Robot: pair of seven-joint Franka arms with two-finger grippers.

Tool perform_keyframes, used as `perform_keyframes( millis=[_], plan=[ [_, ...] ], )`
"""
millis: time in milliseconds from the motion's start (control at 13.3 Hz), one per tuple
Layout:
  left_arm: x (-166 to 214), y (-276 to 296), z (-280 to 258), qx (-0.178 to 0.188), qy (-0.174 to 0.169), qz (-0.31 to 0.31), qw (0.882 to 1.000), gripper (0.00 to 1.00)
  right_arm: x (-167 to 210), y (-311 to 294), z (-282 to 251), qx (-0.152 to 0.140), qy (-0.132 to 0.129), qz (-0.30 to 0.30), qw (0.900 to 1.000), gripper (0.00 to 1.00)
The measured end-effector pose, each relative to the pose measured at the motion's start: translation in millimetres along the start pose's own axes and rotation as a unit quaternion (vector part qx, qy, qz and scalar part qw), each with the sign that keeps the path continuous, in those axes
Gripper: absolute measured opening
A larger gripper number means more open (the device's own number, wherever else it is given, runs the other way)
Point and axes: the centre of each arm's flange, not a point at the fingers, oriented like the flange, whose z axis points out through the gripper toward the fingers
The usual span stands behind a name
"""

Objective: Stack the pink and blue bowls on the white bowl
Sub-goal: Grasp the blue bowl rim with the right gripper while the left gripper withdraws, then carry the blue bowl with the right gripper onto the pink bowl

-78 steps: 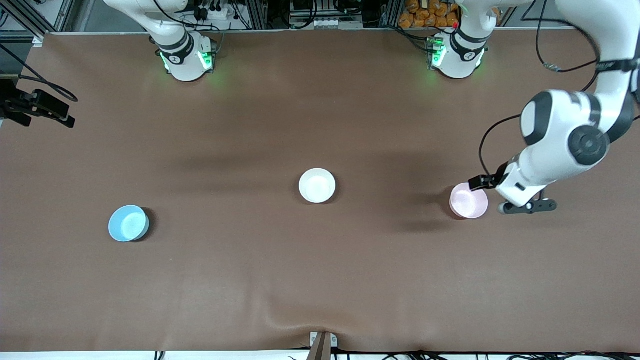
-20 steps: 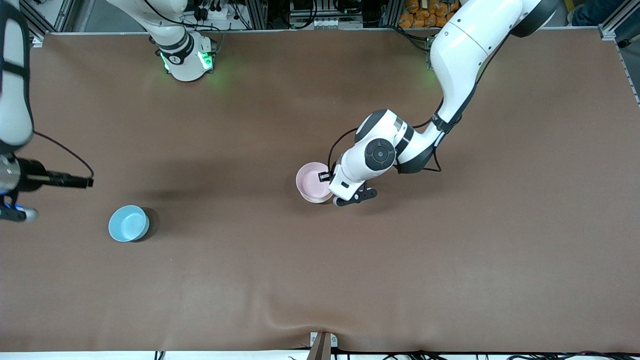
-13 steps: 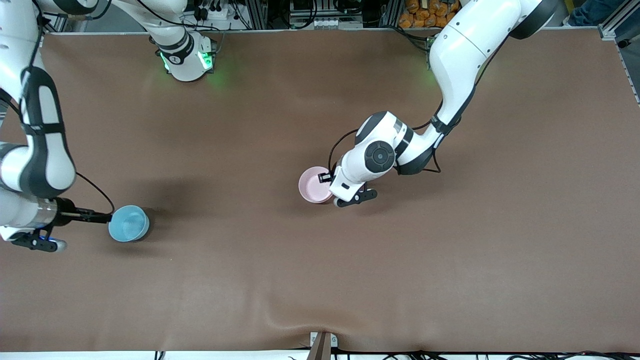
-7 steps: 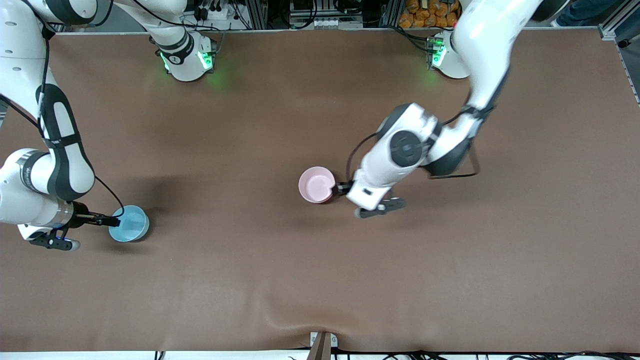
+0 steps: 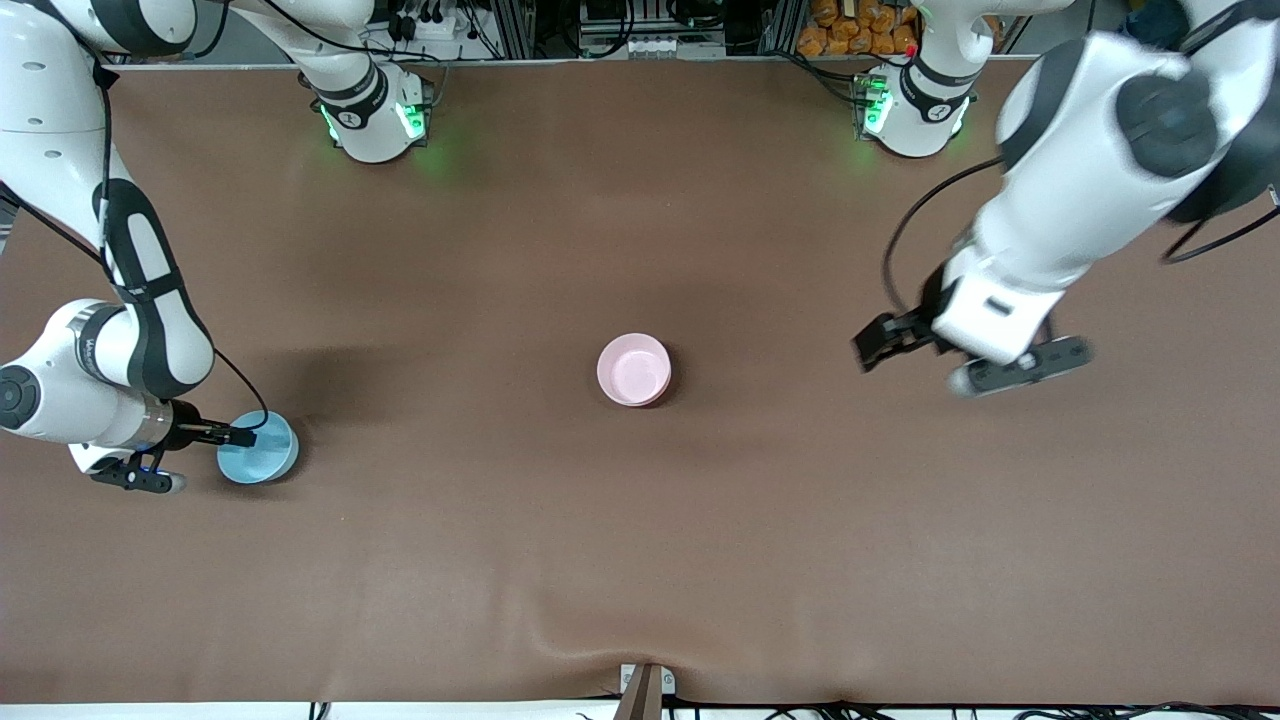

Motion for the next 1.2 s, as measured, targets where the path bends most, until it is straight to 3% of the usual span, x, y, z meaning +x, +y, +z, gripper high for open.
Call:
perform_keyframes(
  millis=[300, 376, 751, 977, 1202],
  plan=[
    [-2.3, -50.9, -34.7, 0.030, -0.017, 0.022, 0.999, 1.00, -0.8, -1.3, 0.1, 0.001, -0.003, -0.001, 1.000, 0.11],
    [-0.9, -64.8, -44.8, 0.033, -0.015, 0.028, 0.999, 1.00, -0.9, -2.7, -3.6, 0.002, -0.004, -0.003, 1.000, 0.05],
    [-13.9, -91.7, -79.6, 0.046, -0.011, 0.039, 0.998, 1.00, -5.1, -17.1, -50.2, 0.009, -0.011, -0.012, 1.000, 0.04],
    [-12.7, -97.5, -80.7, 0.047, -0.012, 0.048, 0.998, 1.00, -17.0, -64.6, -101.7, 0.058, -0.022, -0.022, 0.998, 0.04],
    [-8.9, -105.9, -80.7, 0.047, -0.013, 0.049, 0.998, 1.00, -30.9, -133.4, -147.4, 0.096, -0.009, -0.045, 0.994, 0.04]
  ],
)
